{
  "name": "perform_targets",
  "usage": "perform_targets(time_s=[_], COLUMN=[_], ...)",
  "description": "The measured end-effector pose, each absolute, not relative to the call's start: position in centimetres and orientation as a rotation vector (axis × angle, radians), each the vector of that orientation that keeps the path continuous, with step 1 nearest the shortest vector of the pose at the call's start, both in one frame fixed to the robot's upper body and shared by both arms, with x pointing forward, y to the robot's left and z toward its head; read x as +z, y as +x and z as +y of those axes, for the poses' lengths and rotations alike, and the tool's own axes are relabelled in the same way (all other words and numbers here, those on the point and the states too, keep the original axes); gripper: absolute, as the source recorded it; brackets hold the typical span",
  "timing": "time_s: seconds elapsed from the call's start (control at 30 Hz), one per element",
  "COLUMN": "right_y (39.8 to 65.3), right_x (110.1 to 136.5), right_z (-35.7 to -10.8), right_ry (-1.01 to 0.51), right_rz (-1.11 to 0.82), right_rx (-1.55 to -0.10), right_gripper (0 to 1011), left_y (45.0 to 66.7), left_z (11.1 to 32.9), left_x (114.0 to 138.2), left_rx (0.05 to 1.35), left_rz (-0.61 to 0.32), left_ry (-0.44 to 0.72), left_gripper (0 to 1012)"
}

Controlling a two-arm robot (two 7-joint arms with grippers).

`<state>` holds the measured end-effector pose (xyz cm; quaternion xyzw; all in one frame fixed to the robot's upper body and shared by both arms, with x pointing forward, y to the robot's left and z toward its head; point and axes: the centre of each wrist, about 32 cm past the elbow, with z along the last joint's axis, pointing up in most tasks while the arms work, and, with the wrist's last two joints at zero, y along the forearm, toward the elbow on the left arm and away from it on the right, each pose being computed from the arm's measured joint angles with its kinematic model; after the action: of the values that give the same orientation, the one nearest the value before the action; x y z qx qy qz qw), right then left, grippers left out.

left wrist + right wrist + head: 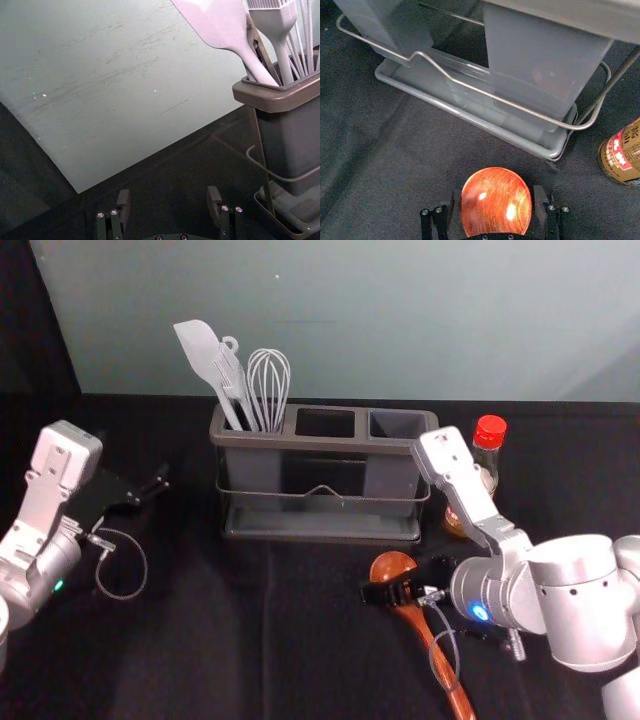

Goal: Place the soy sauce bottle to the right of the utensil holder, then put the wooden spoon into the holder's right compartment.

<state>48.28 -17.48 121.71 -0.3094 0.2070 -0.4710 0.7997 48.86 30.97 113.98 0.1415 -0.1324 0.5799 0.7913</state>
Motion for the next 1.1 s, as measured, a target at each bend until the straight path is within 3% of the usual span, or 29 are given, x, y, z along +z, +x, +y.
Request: perform_targets(time_s=[0.7, 0.97, 1.1], right_y=[48.6, 48.58, 48.57], right_x=[121.23, 121.26, 121.27], right_z=[-17.41, -17.42, -17.41], right_ry=[-0.659, -0.66, -0.66], right_rz=[0.434, 0.436, 0.437], right_rx=[-1.003, -1.005, -1.005], right_gripper=[1000, 836, 833], left_y=[48.86, 48.86, 48.86], left_z=[30.97, 30.97, 30.97], left_x=[113.98, 113.98, 113.98], left_rx=[1.248, 1.248, 1.248], left_rz=[-0.285, -0.285, -0.285], left_ry=[0.304, 0.304, 0.304], left_gripper=[1005, 1005, 1005])
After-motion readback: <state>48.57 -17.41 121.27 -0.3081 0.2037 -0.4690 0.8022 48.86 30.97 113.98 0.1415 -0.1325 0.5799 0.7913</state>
